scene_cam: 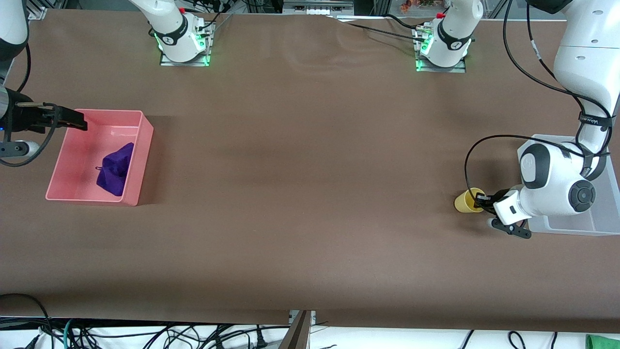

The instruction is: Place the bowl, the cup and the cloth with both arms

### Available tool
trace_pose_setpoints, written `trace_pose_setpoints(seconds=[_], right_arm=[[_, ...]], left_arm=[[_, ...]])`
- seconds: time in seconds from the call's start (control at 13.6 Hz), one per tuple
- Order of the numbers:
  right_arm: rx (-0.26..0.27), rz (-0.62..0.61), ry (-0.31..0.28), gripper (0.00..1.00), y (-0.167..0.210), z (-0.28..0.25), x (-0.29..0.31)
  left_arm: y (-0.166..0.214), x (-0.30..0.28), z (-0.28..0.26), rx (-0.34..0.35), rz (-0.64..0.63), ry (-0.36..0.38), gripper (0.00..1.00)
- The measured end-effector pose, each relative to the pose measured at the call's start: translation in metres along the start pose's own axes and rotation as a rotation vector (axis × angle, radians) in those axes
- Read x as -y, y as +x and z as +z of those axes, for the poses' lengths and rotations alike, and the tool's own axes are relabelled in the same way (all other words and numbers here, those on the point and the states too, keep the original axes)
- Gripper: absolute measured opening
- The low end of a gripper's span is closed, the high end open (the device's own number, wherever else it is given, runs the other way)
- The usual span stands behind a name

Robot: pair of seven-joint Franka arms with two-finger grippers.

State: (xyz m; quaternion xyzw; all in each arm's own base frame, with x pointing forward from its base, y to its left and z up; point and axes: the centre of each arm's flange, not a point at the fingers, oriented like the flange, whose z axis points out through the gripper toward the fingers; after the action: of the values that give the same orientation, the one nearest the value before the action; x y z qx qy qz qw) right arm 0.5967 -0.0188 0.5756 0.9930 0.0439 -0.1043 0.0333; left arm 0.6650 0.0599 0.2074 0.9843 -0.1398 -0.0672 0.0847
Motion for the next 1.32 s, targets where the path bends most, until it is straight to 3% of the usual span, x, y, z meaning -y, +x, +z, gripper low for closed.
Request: trace_pose_setpoints(seconds=[0.29,0.51,0.66,0.88,1.1,1.32], right_arm=[[-0.048,0.011,-0.026,1.0,-0.003,-0.021,-0.006],[-0.094,0.008,-0.031,1.0,-0.001,-0.033,-0.004],[-0.094,0.0,-0.03,1.0,-0.001,-0.033,0.001],[-0.084,0.0,-0.026,1.0,-0.002,-0.032,0.001],[-0.063,-0.001,-0.014,1.0,-0.004,-0.029,0.002],[-0.05,0.012,-0.011,1.0,-0.005,-0.028,0.002]], left_arm=[[-0.003,0.0,-0.019,0.013,0.025,0.002,0.04],[-0.01,-0.001,-0.065,0.042,0.066,0.006,0.04],[-0.02,0.007,-0.109,0.079,0.108,0.004,0.04],[-0.048,0.061,-0.175,0.129,0.248,0.111,0.04],[-0.088,0.132,-0.189,0.179,0.328,0.198,0.04],[-0.124,0.202,-0.156,0.115,0.416,0.266,0.04]])
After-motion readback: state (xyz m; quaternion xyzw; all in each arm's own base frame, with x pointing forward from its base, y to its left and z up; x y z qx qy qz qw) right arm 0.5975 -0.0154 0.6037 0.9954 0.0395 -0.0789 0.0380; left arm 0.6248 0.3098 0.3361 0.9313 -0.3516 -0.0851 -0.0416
